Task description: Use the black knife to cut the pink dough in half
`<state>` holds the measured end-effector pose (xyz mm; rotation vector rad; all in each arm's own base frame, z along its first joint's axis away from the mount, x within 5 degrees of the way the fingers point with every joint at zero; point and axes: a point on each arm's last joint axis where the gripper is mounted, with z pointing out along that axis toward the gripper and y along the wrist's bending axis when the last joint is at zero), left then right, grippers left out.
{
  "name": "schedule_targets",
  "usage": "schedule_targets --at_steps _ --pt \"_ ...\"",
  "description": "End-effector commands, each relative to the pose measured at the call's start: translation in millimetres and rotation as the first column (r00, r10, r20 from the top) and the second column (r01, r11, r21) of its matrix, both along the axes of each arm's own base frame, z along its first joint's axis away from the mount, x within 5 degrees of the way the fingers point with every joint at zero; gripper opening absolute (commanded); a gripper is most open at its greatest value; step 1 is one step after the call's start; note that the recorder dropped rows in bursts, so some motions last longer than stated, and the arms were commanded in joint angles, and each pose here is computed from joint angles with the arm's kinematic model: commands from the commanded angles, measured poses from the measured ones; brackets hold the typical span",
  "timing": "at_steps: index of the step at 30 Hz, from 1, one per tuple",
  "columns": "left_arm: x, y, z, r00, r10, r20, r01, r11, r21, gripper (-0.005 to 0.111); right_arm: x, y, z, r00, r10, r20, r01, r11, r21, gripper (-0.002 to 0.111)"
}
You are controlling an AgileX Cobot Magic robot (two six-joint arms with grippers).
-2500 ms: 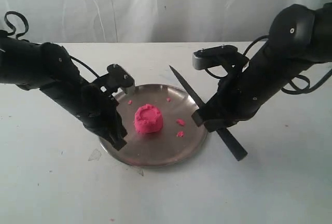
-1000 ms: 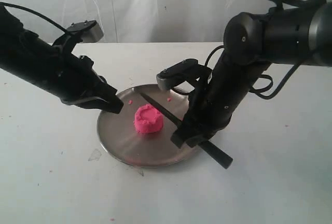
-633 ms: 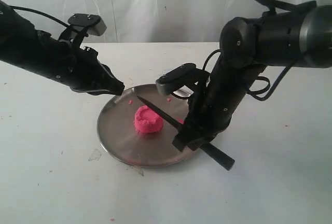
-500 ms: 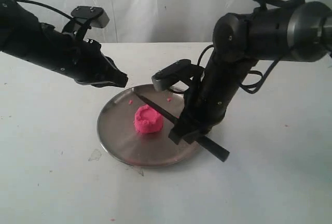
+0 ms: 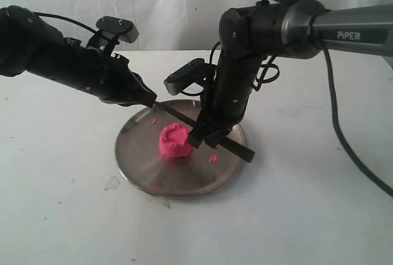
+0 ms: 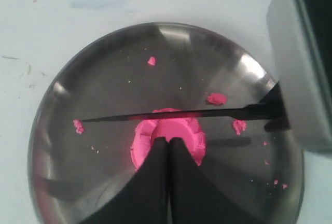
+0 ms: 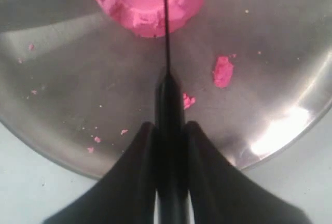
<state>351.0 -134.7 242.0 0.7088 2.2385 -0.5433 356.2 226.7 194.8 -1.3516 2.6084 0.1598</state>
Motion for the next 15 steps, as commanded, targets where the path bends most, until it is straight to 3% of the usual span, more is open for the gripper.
schedule_targets --at_steps 1,6,15 --pt "0.0 -9.7 19.4 0.998 -0.056 0.017 0.058 0.993 -0.105 0.000 2.3 0.0 -2.9 1.000 0.019 0.006 -0.019 1.000 -0.024 0.000" --pt "3.6 -9.9 20.5 0.998 -0.042 0.036 0.046 0.993 -0.111 0.000 2.3 0.3 -3.2 1.000 0.015 0.003 -0.015 1.000 -0.020 0.000" --pt "18.5 -6.9 -4.4 0.999 0.029 0.014 -0.028 0.996 -0.079 0.000 -1.2 6.3 -2.3 0.999 -0.019 -0.044 0.022 0.998 0.052 0.000"
